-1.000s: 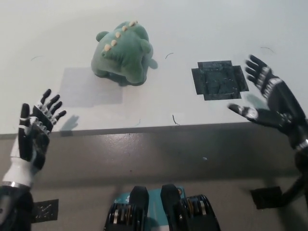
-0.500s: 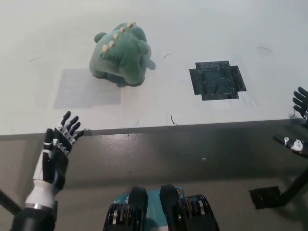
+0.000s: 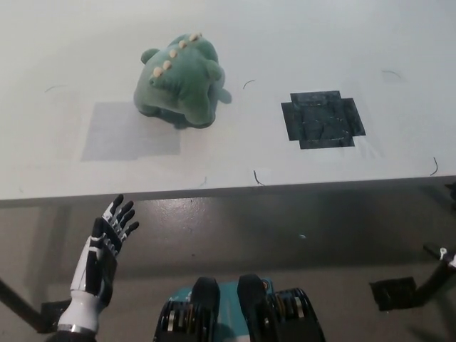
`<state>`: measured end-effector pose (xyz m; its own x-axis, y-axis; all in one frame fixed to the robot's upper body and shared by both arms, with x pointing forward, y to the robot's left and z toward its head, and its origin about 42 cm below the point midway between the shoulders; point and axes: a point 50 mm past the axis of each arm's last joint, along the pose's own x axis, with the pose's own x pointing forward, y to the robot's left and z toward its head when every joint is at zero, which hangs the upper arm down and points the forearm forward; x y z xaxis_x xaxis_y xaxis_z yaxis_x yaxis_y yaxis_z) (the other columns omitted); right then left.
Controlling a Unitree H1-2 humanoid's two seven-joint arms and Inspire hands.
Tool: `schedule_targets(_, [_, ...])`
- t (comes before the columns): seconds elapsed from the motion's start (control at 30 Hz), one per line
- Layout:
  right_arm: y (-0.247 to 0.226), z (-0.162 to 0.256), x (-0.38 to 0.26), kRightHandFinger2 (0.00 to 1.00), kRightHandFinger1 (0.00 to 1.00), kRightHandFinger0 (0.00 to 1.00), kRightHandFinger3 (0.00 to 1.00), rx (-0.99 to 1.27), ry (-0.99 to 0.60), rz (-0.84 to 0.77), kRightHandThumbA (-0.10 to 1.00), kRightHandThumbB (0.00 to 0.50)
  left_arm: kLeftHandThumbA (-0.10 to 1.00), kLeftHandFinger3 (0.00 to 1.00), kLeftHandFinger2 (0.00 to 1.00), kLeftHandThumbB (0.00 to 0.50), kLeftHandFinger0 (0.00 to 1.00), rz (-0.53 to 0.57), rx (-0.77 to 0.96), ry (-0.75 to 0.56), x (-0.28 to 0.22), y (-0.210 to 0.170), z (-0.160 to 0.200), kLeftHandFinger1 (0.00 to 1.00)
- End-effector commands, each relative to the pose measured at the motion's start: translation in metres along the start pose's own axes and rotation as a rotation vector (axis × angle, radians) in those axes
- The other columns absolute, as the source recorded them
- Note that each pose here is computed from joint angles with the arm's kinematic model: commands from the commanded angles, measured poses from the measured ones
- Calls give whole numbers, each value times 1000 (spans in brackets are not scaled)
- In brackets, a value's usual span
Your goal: Use both hands to pick up a dinasour on the right side and move it to the left side
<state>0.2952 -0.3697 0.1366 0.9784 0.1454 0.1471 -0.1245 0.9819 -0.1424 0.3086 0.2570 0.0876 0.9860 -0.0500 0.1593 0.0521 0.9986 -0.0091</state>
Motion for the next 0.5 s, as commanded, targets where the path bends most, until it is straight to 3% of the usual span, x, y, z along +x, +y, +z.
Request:
schedule_targets(0.0, [-11, 6, -7, 1000, 1000, 1000, 1000, -7, -65, -27, 1000, 119, 1000, 1000, 1000, 392, 1000, 21, 18, -65, -2, 0, 3, 1000])
schedule_targets(0.07, [-11, 2, -11, 1000, 1000, 1000, 1000, 10, -60, -32, 1000, 134, 1000, 1000, 1000, 409, 1000, 25, 20, -59, -2, 0, 1, 1000])
schedule_targets(0.23, [-12, -5, -20, 1000, 1000, 1000, 1000, 21, -41, -50, 1000, 161, 1000, 1000, 1000, 399, 1000, 25, 24, -47, -5, -1, -4, 1000])
schedule_targets(0.37, [-9, -8, -19, 1000, 1000, 1000, 1000, 12, -42, -62, 1000, 188, 1000, 1000, 1000, 432, 1000, 30, 27, -42, -4, 1, -9, 1000])
schedule_targets(0.47, [-8, -8, -18, 1000, 1000, 1000, 1000, 13, -47, -61, 1000, 191, 1000, 1000, 1000, 420, 1000, 35, 27, -44, -3, 3, -10, 1000])
